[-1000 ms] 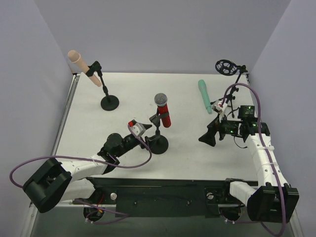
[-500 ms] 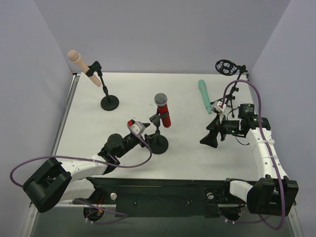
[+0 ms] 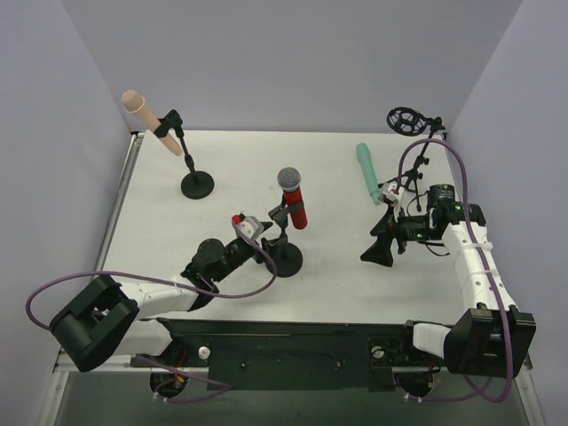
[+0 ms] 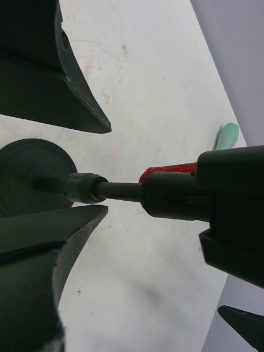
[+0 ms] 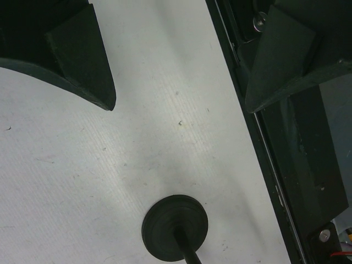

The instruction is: Attach the microphones to the stand

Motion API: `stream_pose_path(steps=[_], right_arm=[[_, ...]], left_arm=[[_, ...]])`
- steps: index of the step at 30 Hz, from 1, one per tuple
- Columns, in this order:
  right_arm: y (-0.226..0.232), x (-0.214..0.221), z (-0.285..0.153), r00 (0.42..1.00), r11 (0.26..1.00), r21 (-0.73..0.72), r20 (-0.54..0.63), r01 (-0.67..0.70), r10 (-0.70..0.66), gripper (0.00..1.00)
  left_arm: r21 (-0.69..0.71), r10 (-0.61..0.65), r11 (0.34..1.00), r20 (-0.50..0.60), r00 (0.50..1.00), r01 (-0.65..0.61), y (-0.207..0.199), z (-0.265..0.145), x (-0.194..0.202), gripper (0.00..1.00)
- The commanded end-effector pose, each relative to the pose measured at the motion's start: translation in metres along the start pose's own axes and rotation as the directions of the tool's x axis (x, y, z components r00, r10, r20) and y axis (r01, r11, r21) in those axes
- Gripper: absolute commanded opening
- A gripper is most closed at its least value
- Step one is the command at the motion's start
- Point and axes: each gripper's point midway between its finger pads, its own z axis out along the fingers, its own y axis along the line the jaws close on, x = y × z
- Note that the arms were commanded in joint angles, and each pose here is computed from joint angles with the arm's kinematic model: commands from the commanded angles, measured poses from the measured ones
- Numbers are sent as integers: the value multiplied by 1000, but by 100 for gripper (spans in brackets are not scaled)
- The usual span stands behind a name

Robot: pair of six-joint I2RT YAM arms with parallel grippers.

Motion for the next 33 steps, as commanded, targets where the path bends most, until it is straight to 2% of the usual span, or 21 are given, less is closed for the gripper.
stream_pose_path(steps=[1, 12, 14, 16, 17, 18, 23, 27, 29, 33], right_arm=[[12, -6, -5, 1000, 998, -67, 9, 15, -15, 98], [38, -6, -12, 998, 969, -241, -15, 55, -60, 95], [47, -7, -15, 995, 949, -298, 1, 99, -104, 95], [63, -10, -21, 996, 926, -368, 9, 85, -88, 94], [62, -11, -21, 998, 927, -370, 2, 63, -67, 93], [60, -11, -21, 998, 927, -373, -4, 51, -56, 91], [62, -11, -22, 997, 926, -371, -3, 72, -79, 90], [63, -10, -22, 996, 926, -369, -4, 82, -90, 89], [62, -11, -23, 996, 927, -366, -3, 86, -94, 89], [64, -11, -23, 995, 926, -365, -3, 91, -99, 89]], left_arm=[[17, -27, 1000, 129, 991, 25, -4, 15, -41, 62], [19, -44, 999, 141, 989, 41, -5, 30, -46, 48], [21, -42, 999, 142, 989, 40, -5, 32, -47, 38], [24, -42, 999, 143, 989, 39, -6, 34, -47, 25], [27, -40, 999, 145, 989, 37, -6, 34, -48, 2], [26, -36, 999, 148, 988, 32, -6, 34, -49, 0], [-51, 14, 999, 183, 983, -4, 16, 22, -63, 0], [-175, 16, 984, 218, 976, 23, 66, 2, -80, 0], [-264, 34, 964, 245, 969, 33, 96, -11, -91, 0], [-478, 136, 878, 234, 963, -7, 154, -39, -105, 0]])
